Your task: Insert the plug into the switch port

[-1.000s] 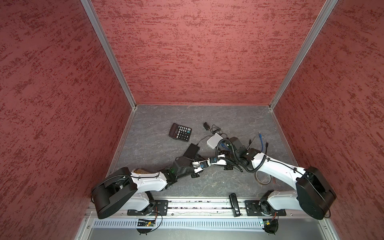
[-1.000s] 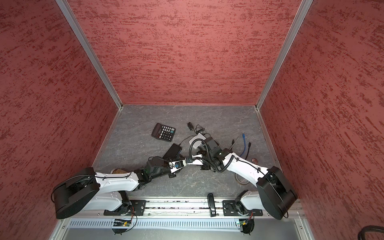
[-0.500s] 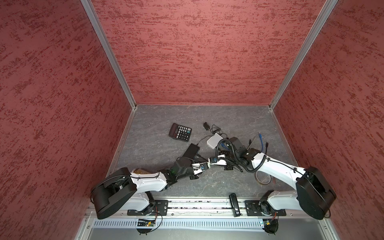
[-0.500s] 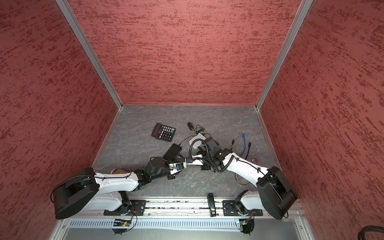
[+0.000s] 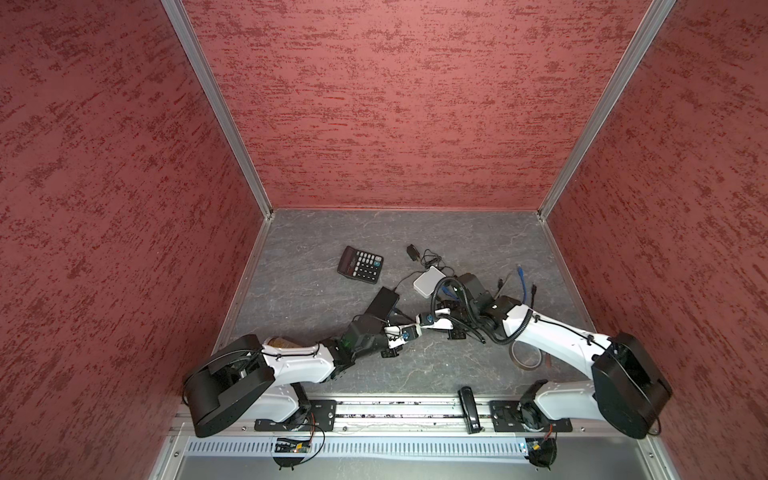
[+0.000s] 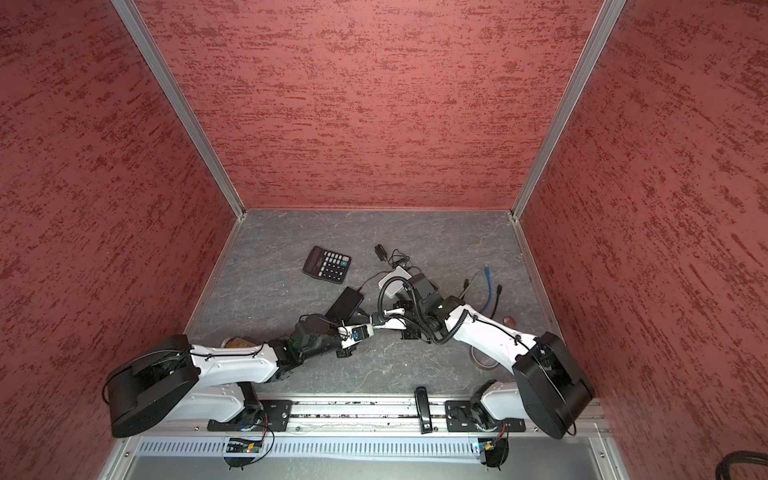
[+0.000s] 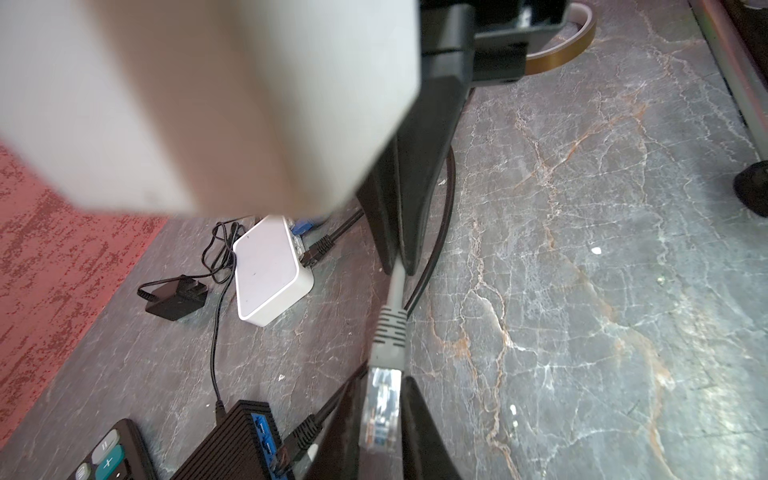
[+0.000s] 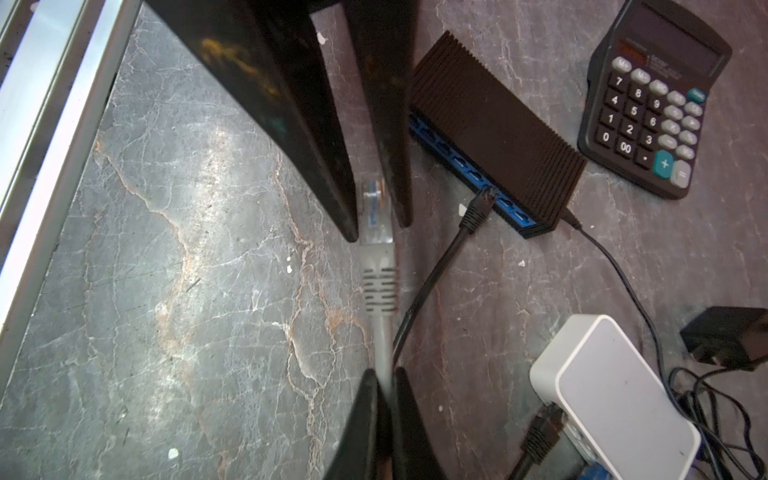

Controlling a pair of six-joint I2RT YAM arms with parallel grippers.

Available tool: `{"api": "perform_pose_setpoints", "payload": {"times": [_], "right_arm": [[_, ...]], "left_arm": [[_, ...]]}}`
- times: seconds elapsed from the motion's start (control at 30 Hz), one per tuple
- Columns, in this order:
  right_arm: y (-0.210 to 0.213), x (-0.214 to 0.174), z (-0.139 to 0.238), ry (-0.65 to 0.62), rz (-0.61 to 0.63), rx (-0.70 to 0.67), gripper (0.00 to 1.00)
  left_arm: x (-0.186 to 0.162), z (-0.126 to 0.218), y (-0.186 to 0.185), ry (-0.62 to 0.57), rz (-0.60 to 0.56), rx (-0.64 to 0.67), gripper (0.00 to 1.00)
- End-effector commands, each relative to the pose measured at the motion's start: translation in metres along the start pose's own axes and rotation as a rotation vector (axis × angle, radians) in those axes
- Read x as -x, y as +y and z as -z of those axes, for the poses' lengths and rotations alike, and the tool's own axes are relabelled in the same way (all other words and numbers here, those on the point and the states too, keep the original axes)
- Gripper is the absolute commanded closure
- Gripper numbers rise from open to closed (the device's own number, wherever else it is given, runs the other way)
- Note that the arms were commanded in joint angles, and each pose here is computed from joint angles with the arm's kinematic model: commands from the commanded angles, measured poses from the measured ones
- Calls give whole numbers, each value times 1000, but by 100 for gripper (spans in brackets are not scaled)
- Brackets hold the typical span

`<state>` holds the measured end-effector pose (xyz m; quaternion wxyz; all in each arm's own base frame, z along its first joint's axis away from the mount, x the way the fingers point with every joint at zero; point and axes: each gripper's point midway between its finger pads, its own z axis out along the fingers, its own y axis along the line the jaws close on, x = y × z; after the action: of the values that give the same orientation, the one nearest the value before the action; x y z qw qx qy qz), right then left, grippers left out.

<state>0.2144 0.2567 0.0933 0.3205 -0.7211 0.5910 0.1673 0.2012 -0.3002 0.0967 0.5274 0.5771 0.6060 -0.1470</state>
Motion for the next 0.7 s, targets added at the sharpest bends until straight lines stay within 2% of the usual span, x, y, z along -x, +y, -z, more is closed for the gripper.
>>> {"api": "perform_pose_setpoints", "payload": {"times": [0.0, 0.23, 0.43, 0.67], "right_arm": [[-4, 15, 2, -52, 29, 4, 96], [-3, 20, -2, -117, 27, -22, 88], [6, 25, -3, -211, 46, -52, 75], [5, 28, -1, -278, 49, -123, 72]], "left_arm": [[-1, -2, -4, 4, -9, -9, 84], [-1, -2, -3, -3, 2, -3, 86], [0, -2, -4, -10, 0, -10, 88], [5, -1, -5, -32, 12, -20, 88]]}}
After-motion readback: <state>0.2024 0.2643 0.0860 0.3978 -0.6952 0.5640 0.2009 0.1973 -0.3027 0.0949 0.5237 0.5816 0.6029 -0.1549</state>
